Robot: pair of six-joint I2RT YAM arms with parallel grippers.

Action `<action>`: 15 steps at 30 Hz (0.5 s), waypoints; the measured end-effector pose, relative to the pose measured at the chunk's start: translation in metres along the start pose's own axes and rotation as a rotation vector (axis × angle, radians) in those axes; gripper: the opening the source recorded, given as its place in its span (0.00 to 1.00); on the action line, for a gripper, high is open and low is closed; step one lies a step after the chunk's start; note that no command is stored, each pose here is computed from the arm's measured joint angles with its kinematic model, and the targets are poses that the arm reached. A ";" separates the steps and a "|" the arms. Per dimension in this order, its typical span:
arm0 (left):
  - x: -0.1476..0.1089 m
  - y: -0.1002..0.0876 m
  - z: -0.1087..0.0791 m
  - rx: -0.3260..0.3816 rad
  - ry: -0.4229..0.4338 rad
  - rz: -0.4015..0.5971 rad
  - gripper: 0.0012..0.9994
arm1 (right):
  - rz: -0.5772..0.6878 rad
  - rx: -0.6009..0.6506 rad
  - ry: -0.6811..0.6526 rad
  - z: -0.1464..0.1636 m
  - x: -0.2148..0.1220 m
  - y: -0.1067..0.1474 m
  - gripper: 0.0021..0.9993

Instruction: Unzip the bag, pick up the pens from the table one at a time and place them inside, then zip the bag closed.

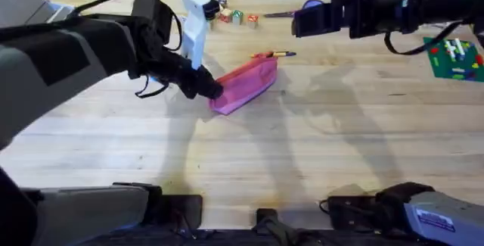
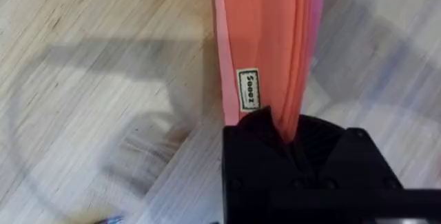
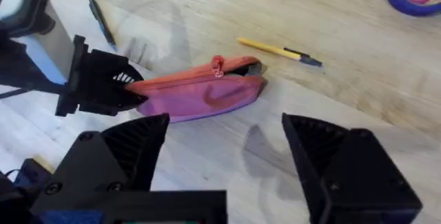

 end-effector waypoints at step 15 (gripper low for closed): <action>0.000 0.000 0.000 0.000 0.000 0.000 0.04 | 0.012 -0.101 -0.071 0.014 0.060 -0.012 1.00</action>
Point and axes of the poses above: each hand's point on the last joint's axis, 136 mm out from that joint toward the fingers, its own x axis out along the fingers, its own z axis along the line the jaws close on, y = z × x, the point moved 9 cm from there along -x, back along the fingers, and after that the axes turned 7 degrees about -x, right-handed, at the moved point
